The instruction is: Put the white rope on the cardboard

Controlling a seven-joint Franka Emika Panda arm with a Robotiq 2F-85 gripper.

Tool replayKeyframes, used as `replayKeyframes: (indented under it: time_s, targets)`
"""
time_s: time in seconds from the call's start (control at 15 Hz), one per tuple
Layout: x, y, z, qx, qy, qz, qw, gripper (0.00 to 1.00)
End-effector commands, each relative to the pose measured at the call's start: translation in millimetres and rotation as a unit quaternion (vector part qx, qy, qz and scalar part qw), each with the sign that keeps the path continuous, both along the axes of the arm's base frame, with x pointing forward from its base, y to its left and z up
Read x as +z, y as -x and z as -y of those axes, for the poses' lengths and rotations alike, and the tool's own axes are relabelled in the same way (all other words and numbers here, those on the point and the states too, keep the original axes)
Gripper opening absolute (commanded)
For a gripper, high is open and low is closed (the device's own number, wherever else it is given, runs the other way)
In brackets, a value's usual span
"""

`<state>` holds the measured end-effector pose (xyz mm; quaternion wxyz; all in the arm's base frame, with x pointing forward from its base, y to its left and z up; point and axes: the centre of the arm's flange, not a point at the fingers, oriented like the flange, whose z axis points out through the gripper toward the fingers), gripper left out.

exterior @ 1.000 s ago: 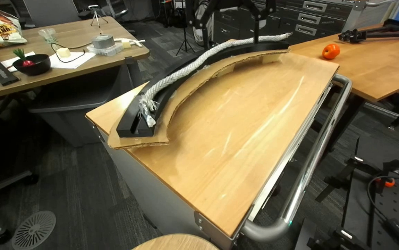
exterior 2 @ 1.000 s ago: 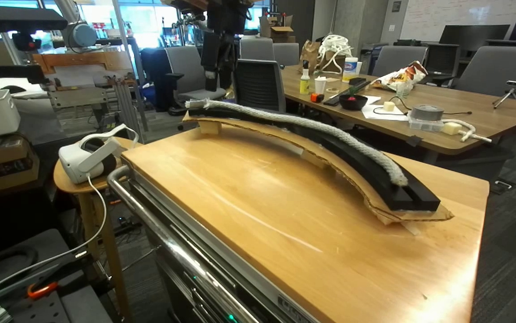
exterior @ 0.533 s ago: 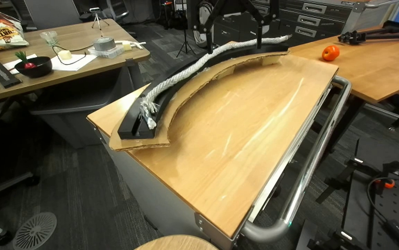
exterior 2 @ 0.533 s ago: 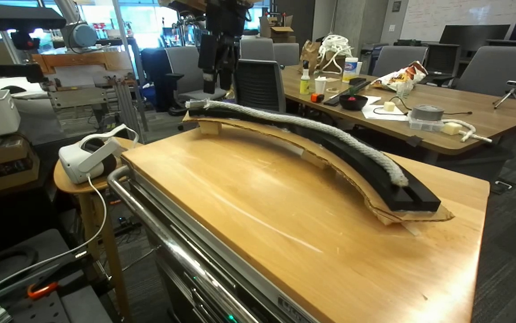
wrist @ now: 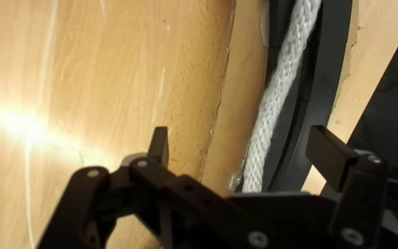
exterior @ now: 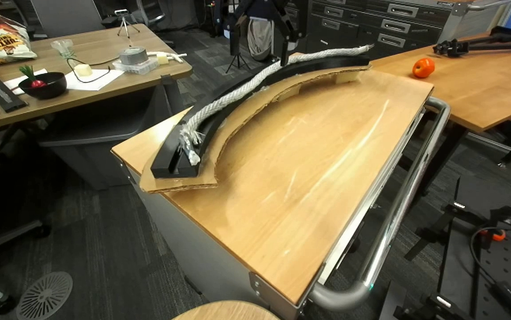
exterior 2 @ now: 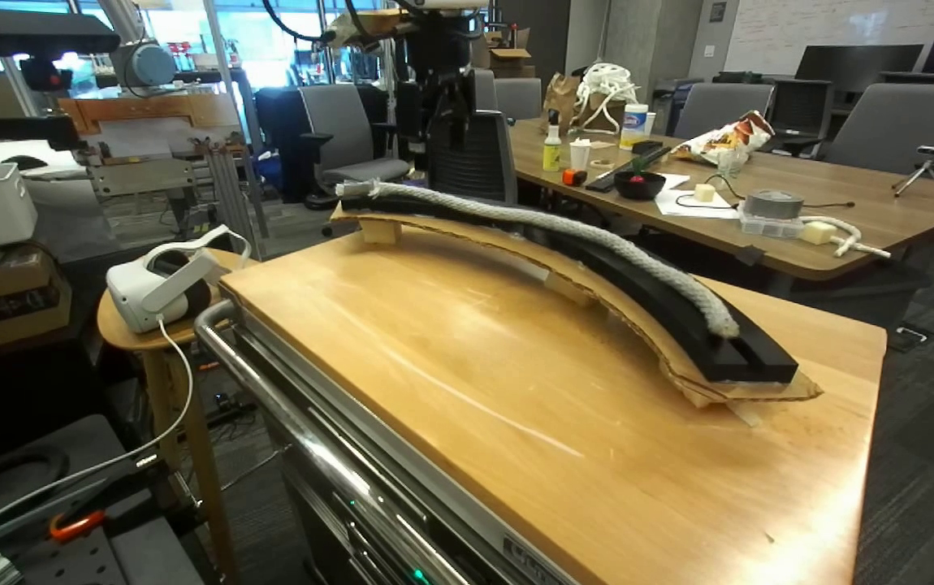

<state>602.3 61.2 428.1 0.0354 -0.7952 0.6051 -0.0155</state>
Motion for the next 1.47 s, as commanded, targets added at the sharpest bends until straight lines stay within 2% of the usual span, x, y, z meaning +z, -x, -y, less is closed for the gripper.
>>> replayKeyframes:
  time_s: [0.0, 0.33, 0.73, 1.2, 1.4]
  targets:
    - [-4.3, -1.9, 0.0, -0.006, 0.004, 0.000, 1.0000, 1.00]
    - [-13.8, -12.3, 0.2, -0.017, 0.015, 0.003, 0.9997, 1.00]
    - [-26.7, -26.9, 5.1, -0.024, 0.022, -0.001, 0.9995, 0.87]
    - [-42.3, -55.5, 14.6, -0.027, 0.033, -0.017, 0.9989, 0.83]
    - [-50.0, -65.8, 14.6, -0.024, 0.037, -0.027, 0.9986, 0.84]
